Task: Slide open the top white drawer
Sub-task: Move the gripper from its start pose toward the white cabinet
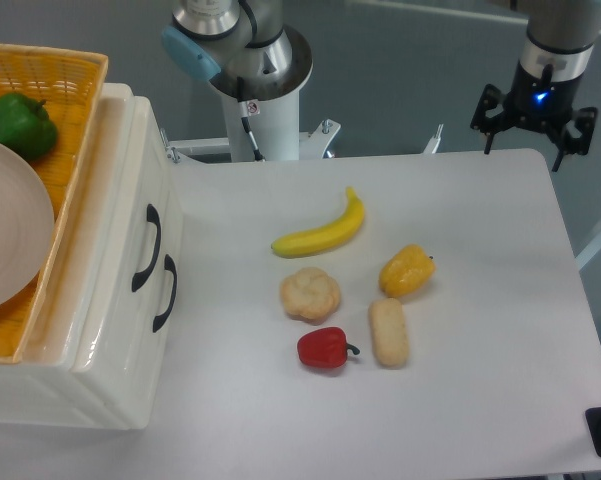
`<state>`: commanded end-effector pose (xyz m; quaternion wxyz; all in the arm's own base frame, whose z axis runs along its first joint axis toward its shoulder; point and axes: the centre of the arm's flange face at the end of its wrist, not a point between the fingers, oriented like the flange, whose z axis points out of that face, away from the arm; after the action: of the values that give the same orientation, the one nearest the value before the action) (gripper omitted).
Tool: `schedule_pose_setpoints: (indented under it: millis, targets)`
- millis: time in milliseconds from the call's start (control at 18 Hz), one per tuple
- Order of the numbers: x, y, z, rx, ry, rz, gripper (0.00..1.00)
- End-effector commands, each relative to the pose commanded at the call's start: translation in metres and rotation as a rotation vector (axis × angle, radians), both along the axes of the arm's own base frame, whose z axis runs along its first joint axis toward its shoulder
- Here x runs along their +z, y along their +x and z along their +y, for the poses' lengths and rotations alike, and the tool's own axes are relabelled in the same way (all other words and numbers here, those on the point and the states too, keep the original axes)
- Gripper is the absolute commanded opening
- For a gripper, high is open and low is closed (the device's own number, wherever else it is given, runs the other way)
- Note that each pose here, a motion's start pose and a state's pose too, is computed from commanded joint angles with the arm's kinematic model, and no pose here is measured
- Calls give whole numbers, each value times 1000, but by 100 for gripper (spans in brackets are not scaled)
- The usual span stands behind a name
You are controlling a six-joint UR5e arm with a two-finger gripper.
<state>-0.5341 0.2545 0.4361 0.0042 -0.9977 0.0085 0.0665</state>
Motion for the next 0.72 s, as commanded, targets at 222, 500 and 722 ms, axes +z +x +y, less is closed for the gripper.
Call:
schedule_pose_setpoints:
  millis: [222, 500, 722]
  targets:
    - [-1, 4, 7, -14, 0, -5, 100]
    - [-16, 11, 14, 6, 4, -33, 100]
    - [-25, 21, 15, 42, 1, -59, 100]
